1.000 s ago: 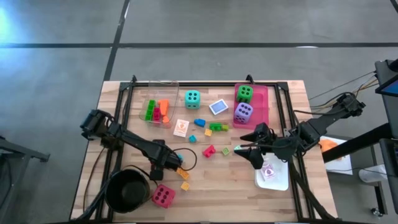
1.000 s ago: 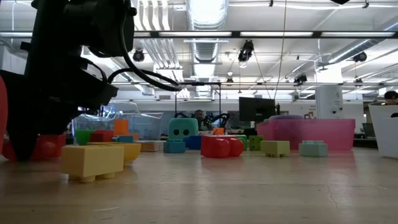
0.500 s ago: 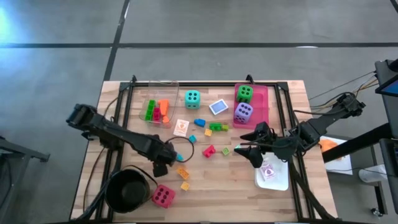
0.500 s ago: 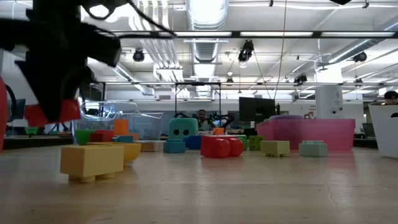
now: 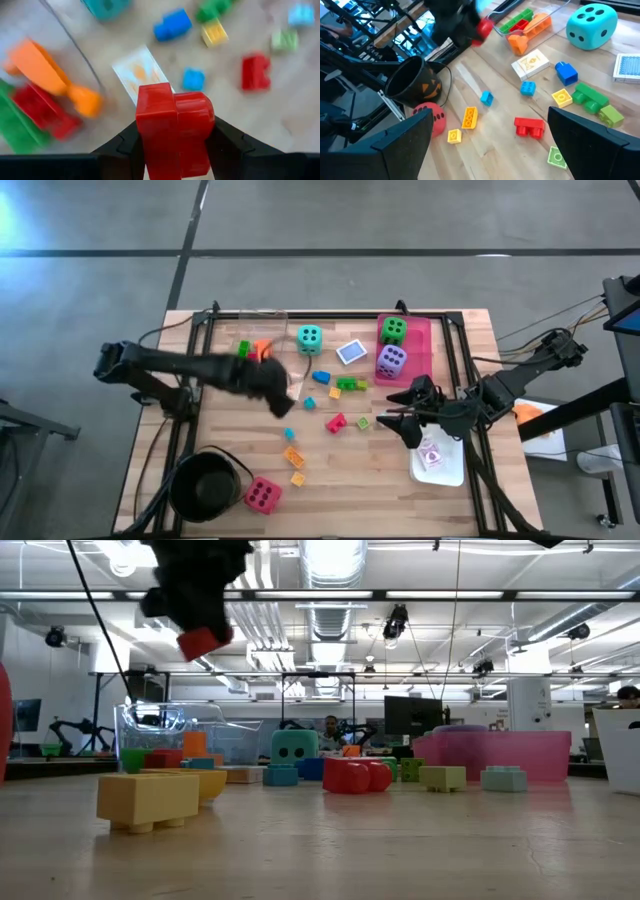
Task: Pick & Place Toys
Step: Put the red game piece into the transparent bin
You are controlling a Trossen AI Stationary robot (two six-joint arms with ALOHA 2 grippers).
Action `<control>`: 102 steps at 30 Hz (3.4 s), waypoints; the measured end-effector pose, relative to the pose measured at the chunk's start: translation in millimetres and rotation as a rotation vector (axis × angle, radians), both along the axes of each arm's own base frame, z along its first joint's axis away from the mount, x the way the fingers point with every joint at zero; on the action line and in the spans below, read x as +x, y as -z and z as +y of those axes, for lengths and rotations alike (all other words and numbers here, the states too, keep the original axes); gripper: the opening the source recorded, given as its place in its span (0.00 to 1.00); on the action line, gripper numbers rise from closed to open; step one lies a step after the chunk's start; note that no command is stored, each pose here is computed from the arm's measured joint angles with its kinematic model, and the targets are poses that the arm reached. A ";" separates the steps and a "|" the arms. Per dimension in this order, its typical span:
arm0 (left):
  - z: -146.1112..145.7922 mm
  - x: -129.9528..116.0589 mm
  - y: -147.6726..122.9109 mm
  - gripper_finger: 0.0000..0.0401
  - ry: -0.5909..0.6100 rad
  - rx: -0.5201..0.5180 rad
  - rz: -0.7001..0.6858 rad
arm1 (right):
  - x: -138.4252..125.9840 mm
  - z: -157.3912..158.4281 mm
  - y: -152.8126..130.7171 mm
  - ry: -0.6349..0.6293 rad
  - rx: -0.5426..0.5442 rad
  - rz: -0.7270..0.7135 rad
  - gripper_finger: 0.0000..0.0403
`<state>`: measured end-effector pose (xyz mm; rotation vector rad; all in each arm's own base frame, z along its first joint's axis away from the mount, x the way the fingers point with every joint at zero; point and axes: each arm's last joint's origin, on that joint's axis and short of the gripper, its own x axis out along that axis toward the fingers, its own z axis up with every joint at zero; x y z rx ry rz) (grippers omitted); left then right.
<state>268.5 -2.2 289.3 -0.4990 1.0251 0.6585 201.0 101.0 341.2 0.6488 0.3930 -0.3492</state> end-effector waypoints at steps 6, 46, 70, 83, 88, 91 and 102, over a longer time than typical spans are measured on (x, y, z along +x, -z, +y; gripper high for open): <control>77.2 -8.6 -10.5 0.39 -0.138 -0.021 -0.002 | -0.1 -2.3 -1.0 0.087 -0.007 -0.035 0.95; 187.8 -59.5 98.9 0.39 -0.466 -0.327 0.301 | 7.4 -17.9 -3.6 0.261 0.078 -0.113 0.95; 191.1 -56.1 106.7 0.56 -0.450 -0.326 0.309 | 8.1 -17.4 -4.6 0.256 0.090 -0.124 0.95; 190.7 -56.5 106.7 0.93 -0.449 -0.328 0.314 | 8.0 -17.5 -4.5 0.253 0.082 -0.121 0.95; 190.2 -57.1 103.9 0.95 -0.446 -0.323 0.305 | 8.0 -17.4 -4.5 0.252 0.083 -0.120 0.95; 189.4 -58.0 100.1 0.95 -0.445 -0.316 0.293 | 8.1 -16.9 -4.3 0.236 0.092 -0.113 0.95; 180.0 -68.7 70.6 0.95 -0.420 -0.261 0.221 | 8.2 -16.7 -4.3 0.234 0.099 -0.113 0.95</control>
